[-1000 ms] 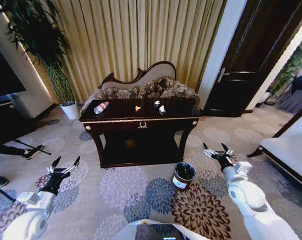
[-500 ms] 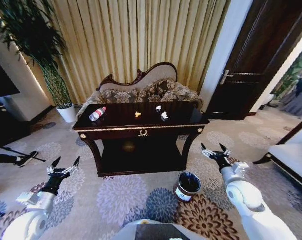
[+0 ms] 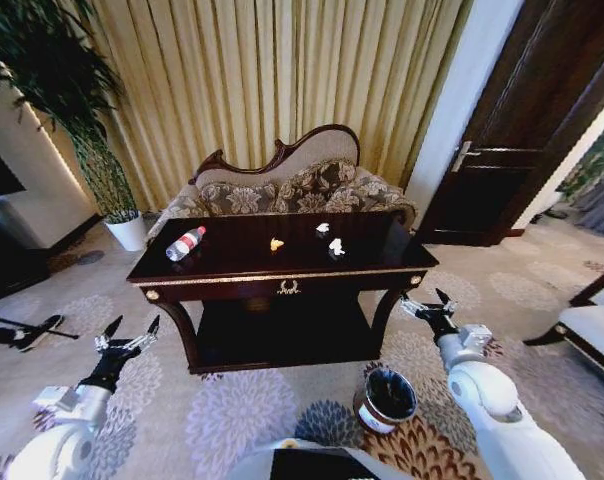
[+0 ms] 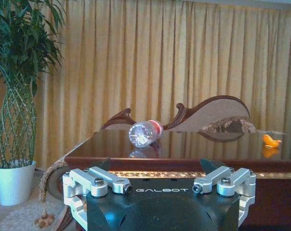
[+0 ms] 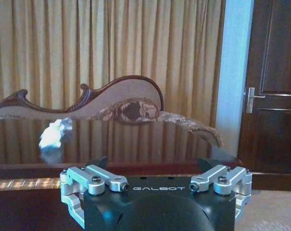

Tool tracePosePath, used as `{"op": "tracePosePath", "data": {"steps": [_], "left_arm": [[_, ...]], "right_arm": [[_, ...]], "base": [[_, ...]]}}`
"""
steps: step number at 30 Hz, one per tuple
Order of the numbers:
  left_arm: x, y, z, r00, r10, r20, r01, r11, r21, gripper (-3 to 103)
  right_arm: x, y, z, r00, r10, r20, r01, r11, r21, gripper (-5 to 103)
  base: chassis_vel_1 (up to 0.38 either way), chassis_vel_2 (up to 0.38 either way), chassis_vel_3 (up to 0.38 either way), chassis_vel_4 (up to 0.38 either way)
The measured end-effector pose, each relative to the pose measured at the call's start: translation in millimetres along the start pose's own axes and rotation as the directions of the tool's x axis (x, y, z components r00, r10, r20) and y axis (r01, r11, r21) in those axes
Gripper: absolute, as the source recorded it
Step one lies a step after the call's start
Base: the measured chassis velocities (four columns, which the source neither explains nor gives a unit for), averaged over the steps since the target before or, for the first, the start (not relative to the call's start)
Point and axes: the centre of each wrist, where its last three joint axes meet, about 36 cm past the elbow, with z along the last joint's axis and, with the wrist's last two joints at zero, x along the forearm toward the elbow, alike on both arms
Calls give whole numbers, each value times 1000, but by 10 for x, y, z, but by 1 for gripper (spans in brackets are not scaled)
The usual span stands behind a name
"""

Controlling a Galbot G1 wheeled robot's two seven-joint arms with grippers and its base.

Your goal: Move to the front of the table and place the trash on the table into the trash bin.

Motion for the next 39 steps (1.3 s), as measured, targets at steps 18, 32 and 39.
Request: {"op": "tracePosePath", "data": {"steps": [18,32,39], "left_arm": [[-104,-232,-795,994,-94,-47,91,993,-72,100],[-99,-170,-947,997,-60,-40,56,993,-100,100],[-77,-142,-881,999,-42,-32,39,995,-89,100]], "right_arm": [[-174,-77,-273,998,12,65,-10,999,-38,100],[-291,236,-604,996,-92,16,92,996,-16,100],[-451,435,-686,985,-160,-64,161,987,-1,100]], "base": [[-122,128,118,-118],[0,0,0,0],[0,0,0,0]]}}
